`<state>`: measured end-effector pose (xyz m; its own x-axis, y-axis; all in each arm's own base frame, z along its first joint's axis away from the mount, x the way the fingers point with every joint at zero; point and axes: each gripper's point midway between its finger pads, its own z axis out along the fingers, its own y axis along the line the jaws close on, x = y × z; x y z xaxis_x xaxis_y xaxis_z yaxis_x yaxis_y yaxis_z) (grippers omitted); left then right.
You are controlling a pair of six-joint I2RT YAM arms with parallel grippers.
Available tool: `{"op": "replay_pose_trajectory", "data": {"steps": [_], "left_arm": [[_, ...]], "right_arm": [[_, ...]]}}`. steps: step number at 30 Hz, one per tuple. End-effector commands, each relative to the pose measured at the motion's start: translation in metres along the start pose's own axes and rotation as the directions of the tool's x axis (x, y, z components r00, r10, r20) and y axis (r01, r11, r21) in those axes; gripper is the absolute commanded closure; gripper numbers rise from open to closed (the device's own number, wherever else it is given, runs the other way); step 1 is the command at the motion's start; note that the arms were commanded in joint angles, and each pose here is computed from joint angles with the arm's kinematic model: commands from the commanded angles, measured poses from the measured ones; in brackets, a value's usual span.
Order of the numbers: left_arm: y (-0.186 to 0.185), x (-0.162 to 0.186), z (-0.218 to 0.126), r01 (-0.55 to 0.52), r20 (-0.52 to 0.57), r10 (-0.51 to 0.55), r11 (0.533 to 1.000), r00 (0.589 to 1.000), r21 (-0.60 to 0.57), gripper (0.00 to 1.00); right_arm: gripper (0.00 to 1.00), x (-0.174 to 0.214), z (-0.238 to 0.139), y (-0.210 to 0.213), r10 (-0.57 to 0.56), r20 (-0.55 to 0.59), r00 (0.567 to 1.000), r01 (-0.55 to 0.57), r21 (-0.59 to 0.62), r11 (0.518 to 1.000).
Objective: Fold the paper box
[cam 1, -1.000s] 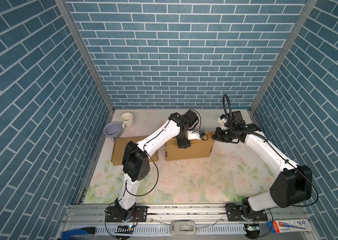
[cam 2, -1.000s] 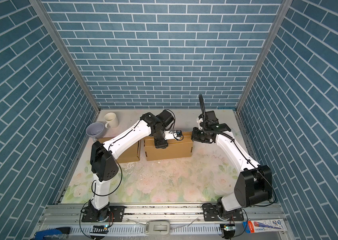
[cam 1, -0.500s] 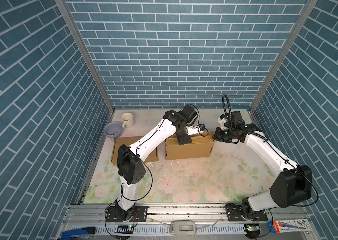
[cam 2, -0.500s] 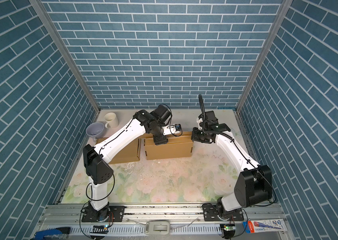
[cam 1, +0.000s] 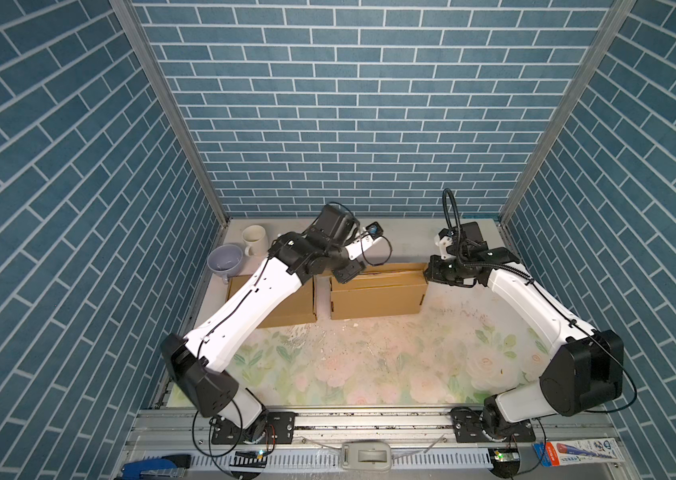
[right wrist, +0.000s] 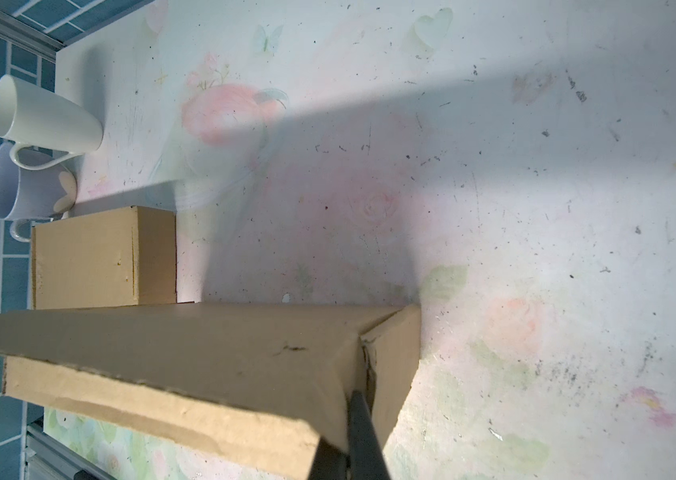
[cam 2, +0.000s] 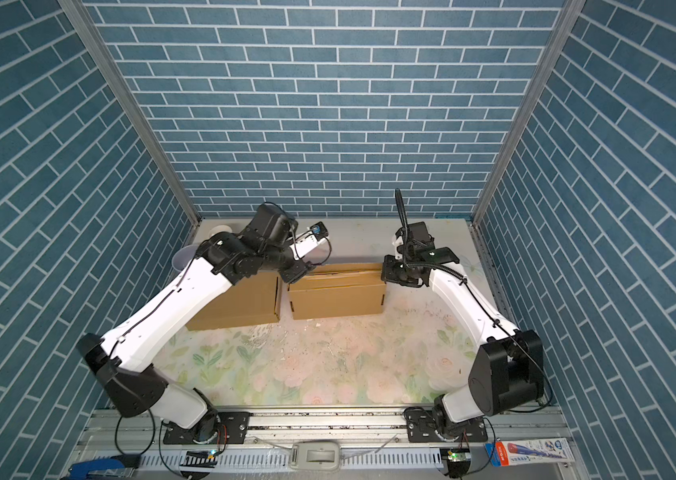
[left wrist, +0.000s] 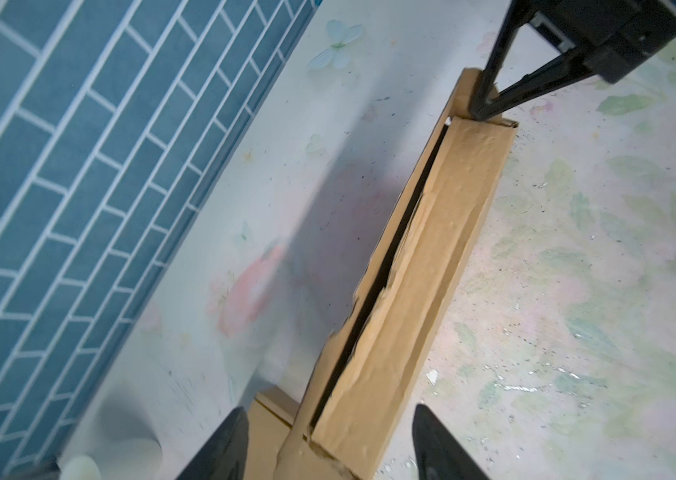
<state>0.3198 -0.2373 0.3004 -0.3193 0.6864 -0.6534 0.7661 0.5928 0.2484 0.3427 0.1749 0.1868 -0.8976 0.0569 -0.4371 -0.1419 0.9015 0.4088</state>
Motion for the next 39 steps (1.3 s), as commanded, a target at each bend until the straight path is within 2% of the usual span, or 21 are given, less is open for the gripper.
{"op": "replay_pose_trajectory", "data": {"steps": [1, 5, 9, 14, 20, 29, 33, 37, 39], "left_arm": [[0.007, 0.031, -0.012, 0.209, 0.008, -0.209, 0.977, 0.978, 0.038, 0.35], [0.015, 0.063, -0.017, 0.281, 0.011, -0.282, 0.959, 0.959, 0.036, 0.3], [0.024, 0.079, -0.003, 0.263, -0.03, -0.263, 0.965, 0.964, 0.007, 0.3], [0.035, 0.086, 0.021, 0.222, -0.078, -0.222, 0.975, 0.972, -0.004, 0.32], [0.045, 0.079, 0.037, 0.195, -0.078, -0.193, 0.98, 0.978, 0.027, 0.36], [0.042, 0.082, 0.056, 0.193, -0.134, -0.179, 0.976, 0.975, 0.1, 0.53], [0.041, 0.082, 0.058, 0.204, -0.144, -0.187, 0.973, 0.972, 0.112, 0.67], [0.037, 0.081, 0.056, 0.222, -0.154, -0.202, 0.966, 0.967, 0.133, 0.7], [0.035, 0.083, 0.056, 0.239, -0.17, -0.214, 0.961, 0.962, 0.139, 0.75]], "right_arm": [[1.0, 0.034, 0.009, -0.021, 0.027, -0.116, 0.993, -0.017, 0.084, 0.996], [1.0, 0.033, 0.01, -0.02, 0.025, -0.119, 0.993, -0.015, 0.084, 0.996], [1.0, 0.033, 0.01, -0.019, 0.023, -0.119, 0.993, -0.013, 0.079, 0.997], [1.0, 0.036, 0.011, -0.02, 0.025, -0.128, 0.991, -0.015, 0.079, 0.997], [1.0, 0.036, 0.012, -0.018, 0.024, -0.131, 0.991, -0.015, 0.072, 0.997], [1.0, 0.036, 0.014, -0.017, 0.024, -0.133, 0.991, -0.015, 0.07, 0.997], [1.0, 0.035, 0.014, -0.016, 0.023, -0.131, 0.991, -0.014, 0.067, 0.998], [1.0, 0.034, 0.014, -0.016, 0.021, -0.132, 0.991, -0.012, 0.067, 0.998], [1.0, 0.033, 0.014, -0.016, 0.022, -0.13, 0.991, -0.013, 0.068, 0.998]]}}
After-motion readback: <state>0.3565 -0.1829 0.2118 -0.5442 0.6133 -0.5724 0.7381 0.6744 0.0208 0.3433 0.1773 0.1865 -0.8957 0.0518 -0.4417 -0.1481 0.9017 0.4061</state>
